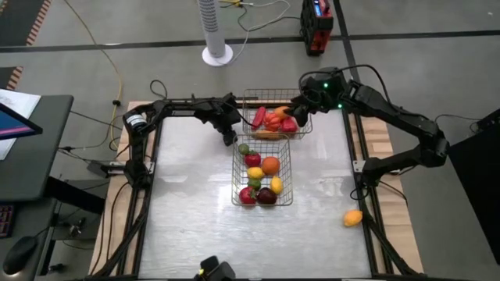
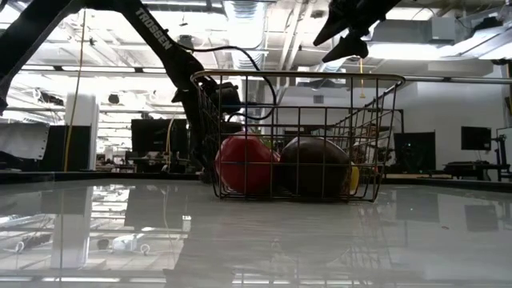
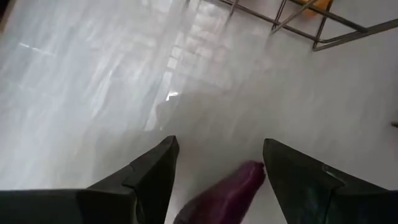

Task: Sort produce into baskets
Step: Put the eggplant into the top wire basket

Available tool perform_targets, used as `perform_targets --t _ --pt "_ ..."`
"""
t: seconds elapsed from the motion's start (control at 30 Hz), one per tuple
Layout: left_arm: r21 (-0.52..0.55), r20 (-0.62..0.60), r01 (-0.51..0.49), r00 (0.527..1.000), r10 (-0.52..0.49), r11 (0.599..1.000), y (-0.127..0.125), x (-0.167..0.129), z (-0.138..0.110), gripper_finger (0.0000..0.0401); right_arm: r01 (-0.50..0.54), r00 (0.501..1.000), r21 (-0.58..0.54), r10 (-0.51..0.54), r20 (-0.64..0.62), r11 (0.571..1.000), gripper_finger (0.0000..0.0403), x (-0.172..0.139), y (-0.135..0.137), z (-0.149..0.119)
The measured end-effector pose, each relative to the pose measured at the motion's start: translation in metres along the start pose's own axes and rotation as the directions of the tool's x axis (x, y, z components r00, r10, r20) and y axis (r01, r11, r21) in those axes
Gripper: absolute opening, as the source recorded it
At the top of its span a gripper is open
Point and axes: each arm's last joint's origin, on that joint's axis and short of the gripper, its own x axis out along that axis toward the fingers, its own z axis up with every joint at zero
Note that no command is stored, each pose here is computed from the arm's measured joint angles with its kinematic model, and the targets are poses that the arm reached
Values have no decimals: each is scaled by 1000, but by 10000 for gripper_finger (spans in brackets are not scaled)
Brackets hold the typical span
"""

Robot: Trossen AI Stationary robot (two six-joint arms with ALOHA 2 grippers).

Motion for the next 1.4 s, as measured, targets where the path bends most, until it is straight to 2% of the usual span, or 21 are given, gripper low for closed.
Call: perform_targets --t 0.2,0.4,0.6,0.73,1.0,1.17,1.4 --pt "54 -18 18 1000 -17 998 4 -3 -1 231 -1 1000 -1 1 -1 1000 321 0 0 0" --pt "186 -61 10 998 1 982 3 -4 -5 231 -1 1000 -4 1 -1 1000 321 0 0 0" --pt "251 -65 49 997 -34 967 4 -11 -7 231 -3 1000 -4 3 -2 1000 321 0 1 0" --pt "365 -61 -13 997 38 931 6 -21 -6 231 -3 1000 -9 3 -2 1000 321 0 1 0" --pt "394 -58 4 998 20 919 17 -24 -9 230 -4 1000 -17 4 -2 1000 321 0 1 0" --pt "417 -56 31 998 -8 908 22 -24 -13 205 -9 1000 -23 9 -3 1000 321 0 3 -1" --pt "508 -62 20 998 14 861 23 -24 -13 156 -9 1000 -23 9 -4 1000 321 0 2 -1"
